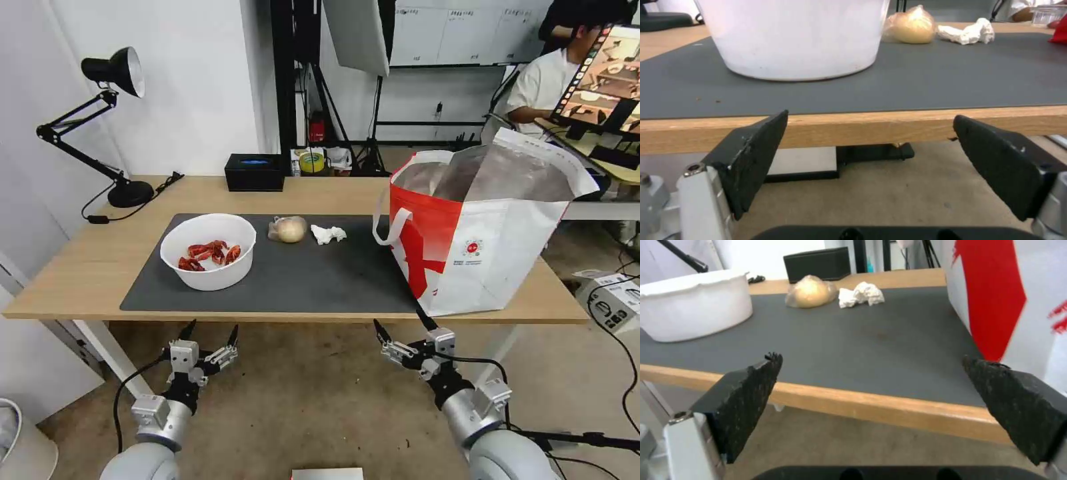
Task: Pick up the trash from the table and place it into the takeout bag.
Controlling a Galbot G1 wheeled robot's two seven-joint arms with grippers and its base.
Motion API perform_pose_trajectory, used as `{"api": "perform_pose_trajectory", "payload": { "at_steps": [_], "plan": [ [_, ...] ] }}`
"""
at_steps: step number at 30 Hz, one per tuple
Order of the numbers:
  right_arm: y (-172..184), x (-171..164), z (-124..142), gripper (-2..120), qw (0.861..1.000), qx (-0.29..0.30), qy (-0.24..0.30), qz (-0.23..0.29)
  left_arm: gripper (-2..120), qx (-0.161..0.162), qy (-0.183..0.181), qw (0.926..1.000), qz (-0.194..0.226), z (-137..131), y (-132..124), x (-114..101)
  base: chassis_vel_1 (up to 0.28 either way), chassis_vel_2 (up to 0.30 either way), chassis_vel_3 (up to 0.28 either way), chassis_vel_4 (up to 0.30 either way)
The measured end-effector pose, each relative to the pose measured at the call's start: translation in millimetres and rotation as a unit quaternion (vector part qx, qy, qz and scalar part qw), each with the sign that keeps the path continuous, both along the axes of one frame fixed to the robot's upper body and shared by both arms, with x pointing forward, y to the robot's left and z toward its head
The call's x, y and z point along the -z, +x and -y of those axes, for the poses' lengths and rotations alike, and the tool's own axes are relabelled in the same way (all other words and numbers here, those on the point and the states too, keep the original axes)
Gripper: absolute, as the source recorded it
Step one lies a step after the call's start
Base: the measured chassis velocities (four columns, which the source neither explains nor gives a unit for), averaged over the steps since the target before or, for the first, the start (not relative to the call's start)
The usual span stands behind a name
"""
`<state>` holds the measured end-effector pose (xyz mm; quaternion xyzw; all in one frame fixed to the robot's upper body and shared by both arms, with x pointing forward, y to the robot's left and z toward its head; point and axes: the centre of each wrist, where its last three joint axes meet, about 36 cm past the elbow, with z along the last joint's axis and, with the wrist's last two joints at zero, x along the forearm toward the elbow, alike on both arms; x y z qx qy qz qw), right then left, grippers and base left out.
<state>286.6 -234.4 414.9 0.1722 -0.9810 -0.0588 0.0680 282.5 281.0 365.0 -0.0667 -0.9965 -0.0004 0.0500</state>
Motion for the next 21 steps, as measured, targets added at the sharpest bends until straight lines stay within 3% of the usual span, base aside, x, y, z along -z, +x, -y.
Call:
{"api": "perform_pose_trajectory", "payload": {
  "at_steps": [9, 21],
  "plan": [
    [26, -33, -10, 100, 1.0, -0.018, 0.019, 0.005, 100, 0.007, -0.003, 1.0, 0.002, 4, 4, -1, 0.0, 0.0, 0.0, 0.0],
    [69, -39, -39, 100, 0.999, -0.042, 0.013, -0.001, 100, 0.005, -0.003, 1.0, 0.0, 5, 3, 0, 0.0, 0.0, 0.0, 0.0]
  ]
}}
